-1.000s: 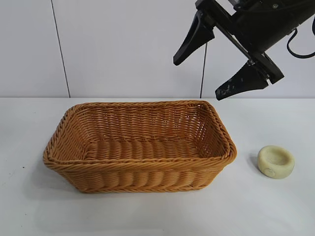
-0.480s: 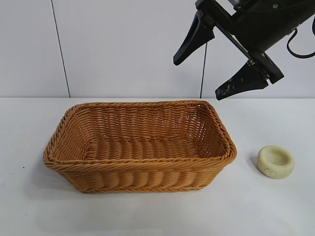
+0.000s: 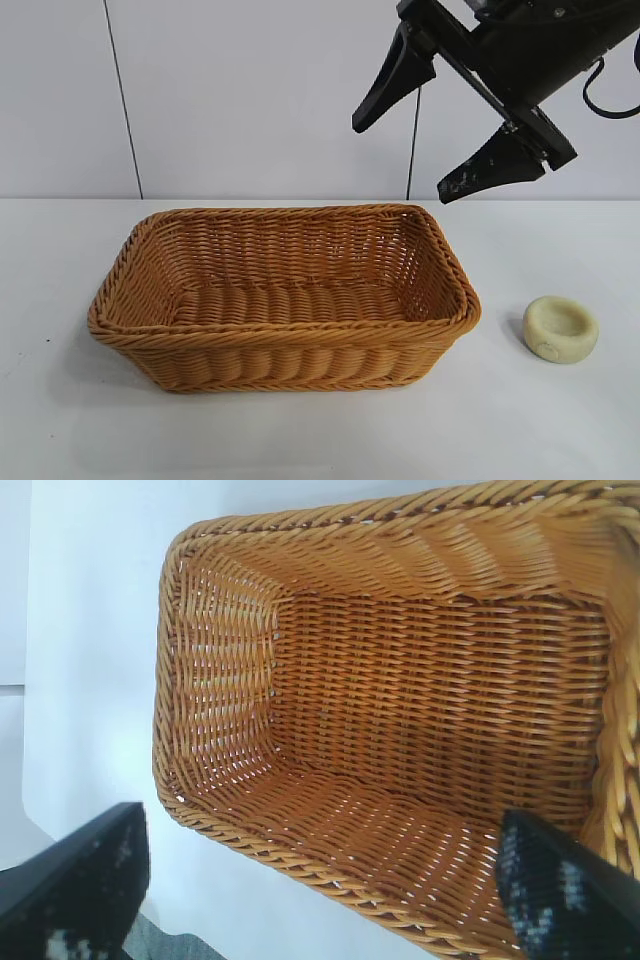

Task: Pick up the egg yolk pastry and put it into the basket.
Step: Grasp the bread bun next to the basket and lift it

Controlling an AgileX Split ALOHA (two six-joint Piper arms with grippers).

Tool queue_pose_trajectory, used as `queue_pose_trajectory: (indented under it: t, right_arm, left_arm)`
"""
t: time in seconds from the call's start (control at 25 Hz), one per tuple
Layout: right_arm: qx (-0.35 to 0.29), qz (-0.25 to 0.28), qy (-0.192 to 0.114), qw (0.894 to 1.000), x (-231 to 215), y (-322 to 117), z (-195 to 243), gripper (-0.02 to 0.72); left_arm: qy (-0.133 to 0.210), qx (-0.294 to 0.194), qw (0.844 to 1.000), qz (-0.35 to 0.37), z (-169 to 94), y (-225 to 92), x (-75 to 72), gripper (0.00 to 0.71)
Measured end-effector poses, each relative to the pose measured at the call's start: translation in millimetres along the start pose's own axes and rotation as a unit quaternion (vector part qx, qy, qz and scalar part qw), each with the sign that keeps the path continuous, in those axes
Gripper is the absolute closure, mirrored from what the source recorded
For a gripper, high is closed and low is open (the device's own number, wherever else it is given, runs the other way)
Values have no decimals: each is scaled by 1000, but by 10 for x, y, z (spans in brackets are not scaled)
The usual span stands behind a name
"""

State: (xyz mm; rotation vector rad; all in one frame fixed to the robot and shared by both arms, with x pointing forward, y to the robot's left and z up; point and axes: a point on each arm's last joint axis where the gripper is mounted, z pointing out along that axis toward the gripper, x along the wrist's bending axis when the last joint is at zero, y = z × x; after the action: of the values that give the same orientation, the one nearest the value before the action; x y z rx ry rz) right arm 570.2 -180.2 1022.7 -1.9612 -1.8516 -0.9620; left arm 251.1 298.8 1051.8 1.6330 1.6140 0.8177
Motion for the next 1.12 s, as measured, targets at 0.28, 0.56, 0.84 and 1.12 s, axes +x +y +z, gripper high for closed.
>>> queue_pose_trajectory:
  t: [0.28, 0.56, 0.84, 1.12]
  right_arm:
    - [-5, -16, -8, 1000, 20, 12, -45, 28]
    - [-15, -92, -90, 992, 95, 184, -284, 28]
    - [-1, -117, -253, 960, -72, 262, -505, 28]
    - [14, -85, -309, 947, -370, 335, -638, 30]
  left_arm:
    - [-1, -59, 998, 2, -151, -102, -2, 18]
    - [-1, -60, 998, 2, -153, -103, -2, 18]
    - [-1, -60, 998, 2, -153, -103, -2, 18]
    - [-1, -60, 998, 2, -153, -103, -2, 18]
